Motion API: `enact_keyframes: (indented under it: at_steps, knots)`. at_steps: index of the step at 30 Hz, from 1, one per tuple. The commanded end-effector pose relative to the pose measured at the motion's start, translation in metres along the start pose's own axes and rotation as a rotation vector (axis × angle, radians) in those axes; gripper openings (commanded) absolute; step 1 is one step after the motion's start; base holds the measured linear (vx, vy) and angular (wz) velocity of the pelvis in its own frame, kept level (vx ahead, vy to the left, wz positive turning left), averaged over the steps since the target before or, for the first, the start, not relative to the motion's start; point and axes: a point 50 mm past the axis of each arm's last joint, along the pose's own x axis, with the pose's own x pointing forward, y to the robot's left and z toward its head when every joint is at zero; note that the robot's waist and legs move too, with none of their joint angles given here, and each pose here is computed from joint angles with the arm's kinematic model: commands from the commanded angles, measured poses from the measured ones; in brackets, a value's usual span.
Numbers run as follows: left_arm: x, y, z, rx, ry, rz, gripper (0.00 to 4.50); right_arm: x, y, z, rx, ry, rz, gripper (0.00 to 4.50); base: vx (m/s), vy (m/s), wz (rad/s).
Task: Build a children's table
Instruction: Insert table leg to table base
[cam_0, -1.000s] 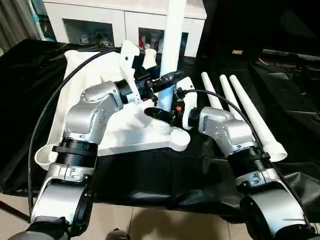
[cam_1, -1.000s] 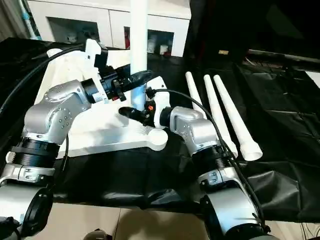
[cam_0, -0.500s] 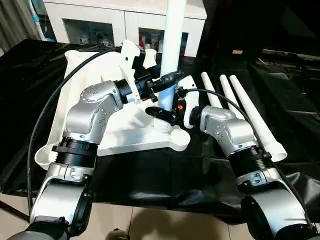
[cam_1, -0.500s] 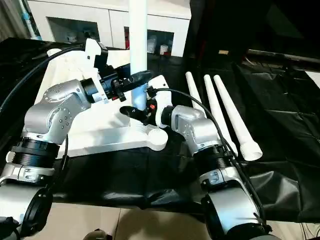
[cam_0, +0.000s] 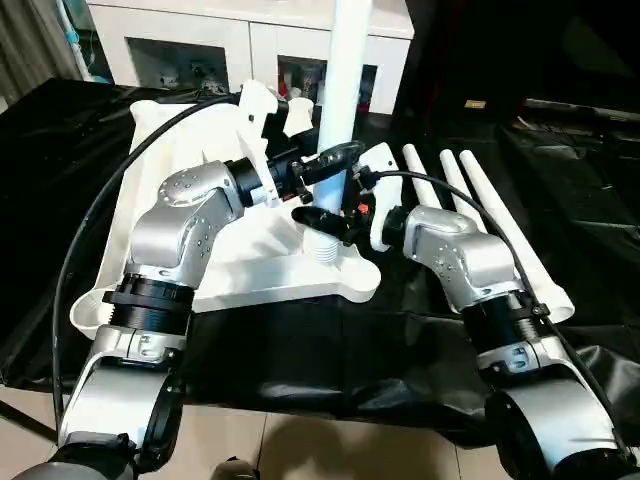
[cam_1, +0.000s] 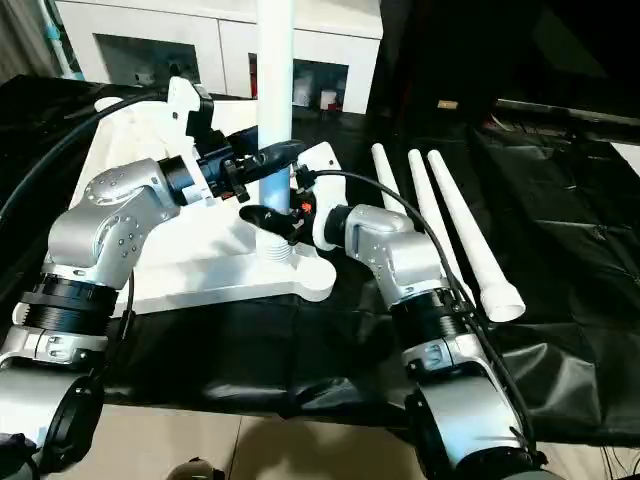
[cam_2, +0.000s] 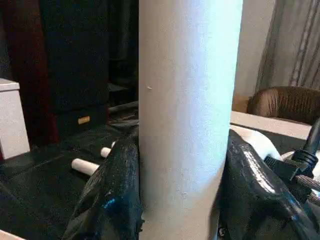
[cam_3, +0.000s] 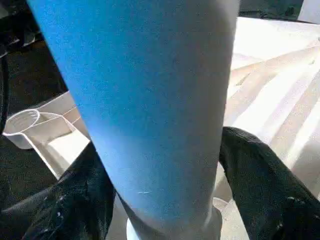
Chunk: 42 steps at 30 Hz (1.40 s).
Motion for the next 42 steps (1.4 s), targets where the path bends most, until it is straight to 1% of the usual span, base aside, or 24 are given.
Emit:
enact_keyframes:
  at_steps: [1, 2, 3, 4, 6, 9, 15, 17, 18, 20, 21, 22, 27, 33, 35, 37, 40, 42]
  knots:
    - [0.004, 0.000, 0.002, 0.019, 0.016, -0.014, 1.84, -0.005, -0.003, 0.005, 0.005, -0.024, -0.019, 3.39, 0.000, 0.000, 0.00]
    - [0.004, 0.000, 0.002, 0.019, 0.016, -0.014, 1.84, -0.005, -0.003, 0.005, 0.005, -0.024, -0.019, 3.49, 0.000, 0.000, 0.00]
    - [0.004, 0.000, 0.002, 0.019, 0.016, -0.015, 1.84, -0.005, -0.003, 0.005, 0.001, -0.019, -0.025, 3.49, 0.000, 0.000, 0.00]
    - [0.005, 0.000, 0.003, 0.019, 0.016, -0.017, 1.84, -0.005, -0.004, 0.003, -0.009, -0.007, -0.037, 3.65, 0.000, 0.000, 0.00]
    - [0.005, 0.000, 0.003, 0.020, 0.016, -0.022, 1.84, -0.005, -0.004, 0.002, -0.021, 0.005, -0.045, 3.69, 0.000, 0.000, 0.00]
    - [0.005, -0.001, 0.003, 0.020, 0.017, -0.028, 1.84, -0.005, -0.005, 0.001, -0.023, 0.006, -0.047, 3.71, 0.000, 0.000, 0.00]
    - [0.006, -0.001, 0.003, 0.021, 0.018, -0.033, 1.84, -0.005, -0.003, -0.001, 0.002, 0.007, -0.022, 3.71, 0.000, 0.000, 0.00]
    - [0.006, -0.001, 0.003, 0.020, 0.017, -0.034, 1.84, -0.005, -0.002, -0.003, 0.015, 0.012, -0.011, 3.42, 0.000, 0.000, 0.00]
    - [0.006, -0.001, 0.003, 0.020, 0.016, -0.035, 1.84, -0.004, -0.002, -0.004, 0.027, 0.015, -0.003, 3.42, 0.000, 0.000, 0.00]
    - [0.006, -0.001, 0.003, 0.019, 0.014, -0.037, 1.84, -0.004, -0.001, -0.005, 0.036, 0.019, 0.003, 3.17, 0.000, 0.000, 0.00]
    - [0.006, -0.001, 0.003, 0.019, 0.014, -0.037, 1.84, -0.004, -0.001, -0.005, 0.036, 0.019, 0.003, 3.17, 0.000, 0.000, 0.00]
    - [0.006, -0.002, 0.003, 0.019, 0.012, -0.039, 1.84, -0.004, -0.001, -0.007, 0.046, 0.031, 0.009, 2.95, 0.000, 0.000, 0.00]
    - [0.007, -0.003, 0.004, 0.018, 0.009, -0.043, 1.84, -0.004, 0.000, -0.011, 0.047, 0.045, 0.018, 2.93, 0.000, 0.000, 0.00]
    - [0.007, -0.003, 0.004, 0.019, 0.009, -0.045, 1.84, -0.003, 0.000, -0.011, 0.055, 0.051, 0.022, 2.93, 0.000, 0.000, 0.00]
    - [0.007, -0.002, 0.004, 0.020, 0.011, -0.046, 1.84, -0.003, 0.000, -0.011, 0.065, 0.046, 0.022, 2.64, 0.000, 0.000, 0.00]
    - [0.007, -0.002, 0.004, 0.020, 0.012, -0.046, 1.84, -0.003, 0.000, -0.011, 0.071, 0.042, 0.021, 2.57, 0.000, 0.000, 0.00]
    - [0.006, -0.002, 0.004, 0.019, 0.013, -0.046, 1.84, -0.004, -0.001, -0.010, 0.077, 0.034, 0.023, 2.20, 0.000, 0.000, 0.00]
    - [0.006, -0.002, 0.004, 0.019, 0.015, -0.045, 1.84, -0.004, -0.001, -0.009, 0.076, 0.028, 0.025, 2.17, 0.000, 0.000, 0.00]
